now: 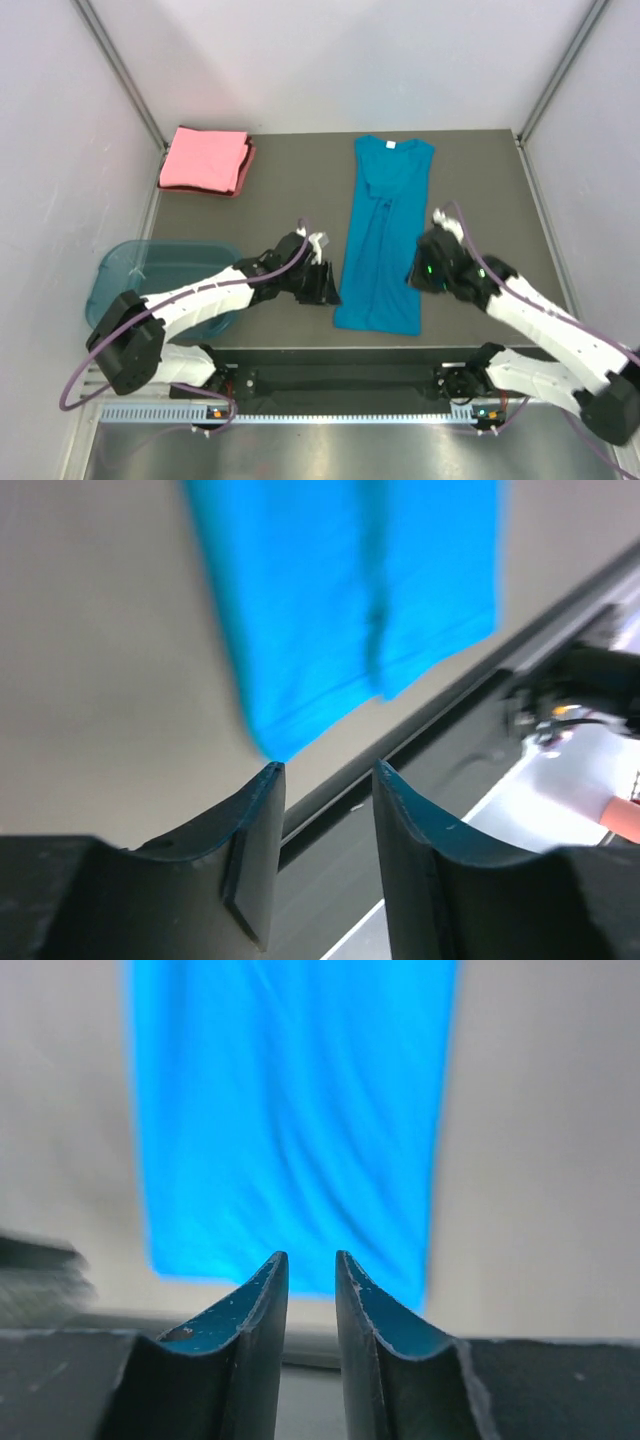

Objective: Fold and stack the t-shirts
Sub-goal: Fold the tshirt

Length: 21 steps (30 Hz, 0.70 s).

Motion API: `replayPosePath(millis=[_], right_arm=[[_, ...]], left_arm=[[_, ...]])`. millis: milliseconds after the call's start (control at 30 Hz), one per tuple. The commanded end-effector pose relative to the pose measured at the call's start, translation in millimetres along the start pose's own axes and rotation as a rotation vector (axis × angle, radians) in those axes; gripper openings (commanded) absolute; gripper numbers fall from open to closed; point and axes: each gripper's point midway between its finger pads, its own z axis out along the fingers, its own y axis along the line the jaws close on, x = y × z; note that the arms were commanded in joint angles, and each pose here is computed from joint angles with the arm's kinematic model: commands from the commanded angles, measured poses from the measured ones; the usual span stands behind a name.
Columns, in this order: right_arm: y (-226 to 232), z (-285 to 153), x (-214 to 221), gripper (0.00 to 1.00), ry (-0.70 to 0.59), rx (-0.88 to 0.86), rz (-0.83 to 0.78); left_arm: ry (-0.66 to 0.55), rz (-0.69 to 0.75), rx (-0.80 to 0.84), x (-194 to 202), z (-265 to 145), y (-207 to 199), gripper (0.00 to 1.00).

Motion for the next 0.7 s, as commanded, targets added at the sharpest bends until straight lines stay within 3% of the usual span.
replayPosePath(millis=[0, 200, 300, 467, 667], right_arm=[[32.0, 15.2, -82.8, 0.26, -0.119, -0.024, -0.092], [90.0, 67.9, -189.5, 0.25, -0.192, -0.235, -0.149], [107.0, 102.1, -213.0, 0.25, -0.179, -0.256, -0.211], [116.8, 146.9, -219.2, 0.25, -0.136, -0.273, -0.256], [97.0, 184.4, -203.5, 0.25, -0.079, -0.192, -0.269]], left_arm=[[-0.076, 0.109, 0.058, -29.6, -5.7, -35.0, 0.44], [-0.089, 0.189, 0.126, -29.5, 18.5, -68.0, 0.42], [-0.077, 0.200, 0.133, -22.0, 36.0, -71.4, 0.40], [-0.052, 0.222, 0.089, -11.9, 55.3, -65.2, 0.40], [-0.047, 0.207, 0.067, -5.9, 66.1, -55.4, 0.39]])
